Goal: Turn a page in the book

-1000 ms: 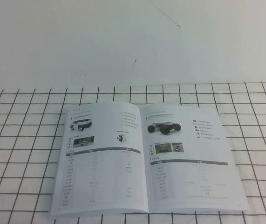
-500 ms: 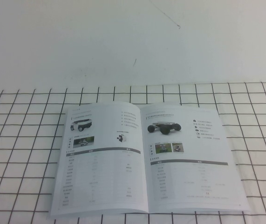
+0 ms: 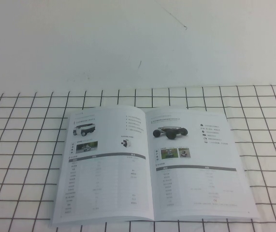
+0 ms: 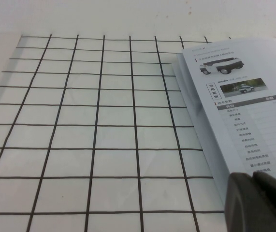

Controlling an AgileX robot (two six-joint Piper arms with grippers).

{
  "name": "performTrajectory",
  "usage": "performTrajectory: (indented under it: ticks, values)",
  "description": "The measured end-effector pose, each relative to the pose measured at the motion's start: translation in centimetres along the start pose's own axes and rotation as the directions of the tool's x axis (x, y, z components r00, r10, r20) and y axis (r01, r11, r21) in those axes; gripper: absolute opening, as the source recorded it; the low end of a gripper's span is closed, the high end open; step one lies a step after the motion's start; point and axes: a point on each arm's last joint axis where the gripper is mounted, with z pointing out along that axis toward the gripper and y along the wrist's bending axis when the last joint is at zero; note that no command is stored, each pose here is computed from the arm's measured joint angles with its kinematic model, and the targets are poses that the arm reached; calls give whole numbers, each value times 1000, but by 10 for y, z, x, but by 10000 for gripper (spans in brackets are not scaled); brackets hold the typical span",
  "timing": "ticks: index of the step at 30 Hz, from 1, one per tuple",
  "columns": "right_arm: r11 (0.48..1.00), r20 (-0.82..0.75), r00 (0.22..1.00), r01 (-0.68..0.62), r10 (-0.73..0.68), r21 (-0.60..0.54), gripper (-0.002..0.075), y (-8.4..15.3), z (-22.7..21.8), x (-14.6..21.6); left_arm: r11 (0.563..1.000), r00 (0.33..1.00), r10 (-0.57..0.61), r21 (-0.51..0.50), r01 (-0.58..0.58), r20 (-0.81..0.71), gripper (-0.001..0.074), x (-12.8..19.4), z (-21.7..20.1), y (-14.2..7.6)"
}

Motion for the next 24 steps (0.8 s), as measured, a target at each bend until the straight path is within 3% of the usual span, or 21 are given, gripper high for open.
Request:
performTrajectory:
  ticks: [3, 24]
  values:
    - [1000, -72, 997, -8, 8, -2, 0, 0, 0, 7, 1000, 1000, 0, 0, 0, 0, -2, 0, 0, 0]
    - [1000, -74, 997, -15, 15, -4, 0, 1, 0, 7, 1000, 1000, 2, -1, -2, 0, -2, 0, 0, 0]
